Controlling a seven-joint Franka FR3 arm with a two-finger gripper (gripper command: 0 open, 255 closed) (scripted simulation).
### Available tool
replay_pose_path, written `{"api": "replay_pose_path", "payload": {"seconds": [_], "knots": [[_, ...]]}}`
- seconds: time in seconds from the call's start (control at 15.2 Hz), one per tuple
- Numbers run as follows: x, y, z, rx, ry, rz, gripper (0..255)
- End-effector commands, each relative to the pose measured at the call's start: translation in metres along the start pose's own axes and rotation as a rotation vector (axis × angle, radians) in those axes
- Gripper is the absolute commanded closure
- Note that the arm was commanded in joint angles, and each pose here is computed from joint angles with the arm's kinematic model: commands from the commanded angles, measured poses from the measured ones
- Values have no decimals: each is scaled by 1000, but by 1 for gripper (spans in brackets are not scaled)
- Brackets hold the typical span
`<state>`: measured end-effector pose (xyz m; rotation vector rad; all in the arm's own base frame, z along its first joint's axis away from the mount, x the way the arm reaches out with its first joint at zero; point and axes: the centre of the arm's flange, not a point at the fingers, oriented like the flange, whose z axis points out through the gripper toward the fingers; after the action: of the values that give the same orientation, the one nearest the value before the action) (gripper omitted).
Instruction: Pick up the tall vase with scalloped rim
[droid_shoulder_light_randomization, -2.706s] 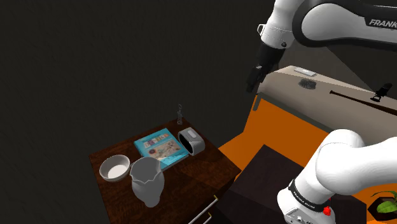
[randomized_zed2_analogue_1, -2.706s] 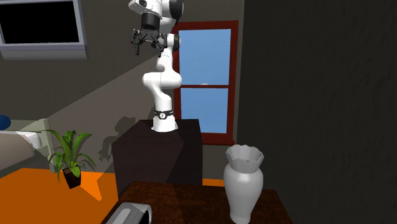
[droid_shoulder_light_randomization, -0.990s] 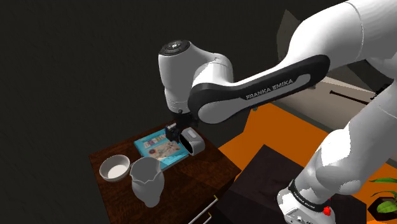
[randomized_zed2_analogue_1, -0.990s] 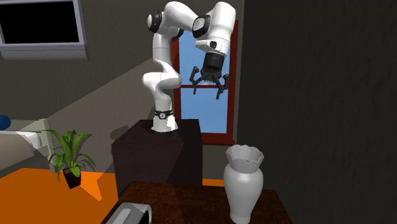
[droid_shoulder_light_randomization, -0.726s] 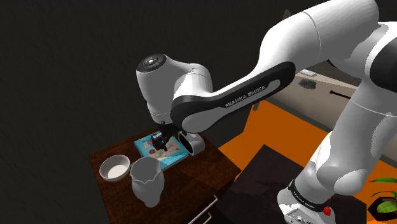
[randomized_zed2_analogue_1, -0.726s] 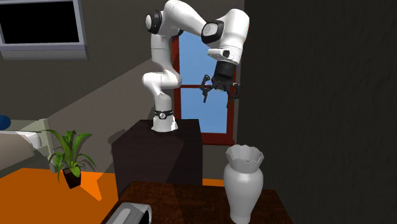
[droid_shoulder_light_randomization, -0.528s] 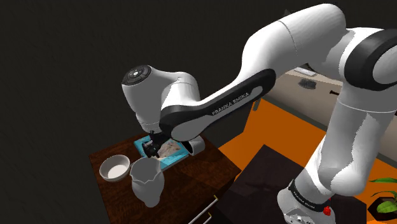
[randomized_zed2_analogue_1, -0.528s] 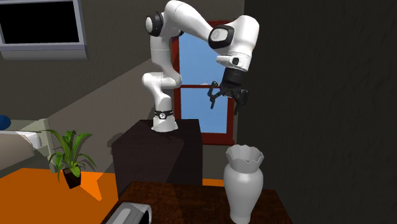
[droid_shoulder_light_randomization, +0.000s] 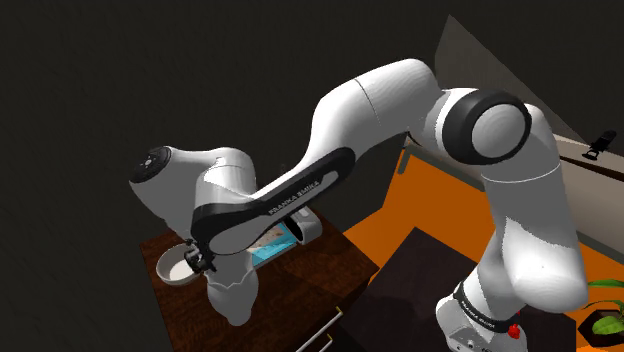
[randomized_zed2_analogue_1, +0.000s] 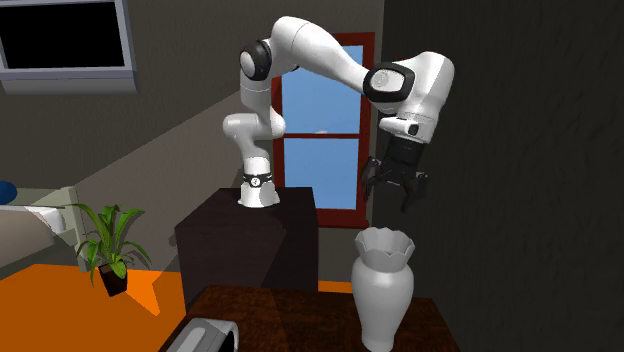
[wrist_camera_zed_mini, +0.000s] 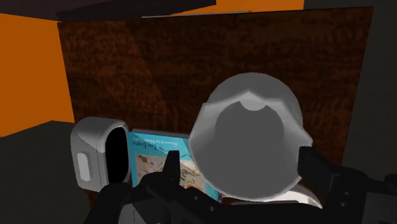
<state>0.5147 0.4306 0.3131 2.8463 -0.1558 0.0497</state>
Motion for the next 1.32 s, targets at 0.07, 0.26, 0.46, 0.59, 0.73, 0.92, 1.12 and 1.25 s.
{"api": "replay_pose_path", "payload": {"seconds": [0.07, 0.26, 0.46, 0.59, 0.73, 0.92, 1.12, 1.25], "knots": [[13, -37, 19, -18, -9, 11, 0], [26, -73, 38, -33, -18, 20, 0], [25, -76, 48, -33, -18, 20, 0], [25, -79, 58, -33, -18, 20, 0], [24, -82, 68, -33, -18, 20, 0], [24, -84, 76, -33, -18, 20, 0], [24, -84, 76, -33, -18, 20, 255], [24, -84, 76, -33, -18, 20, 255]]}}
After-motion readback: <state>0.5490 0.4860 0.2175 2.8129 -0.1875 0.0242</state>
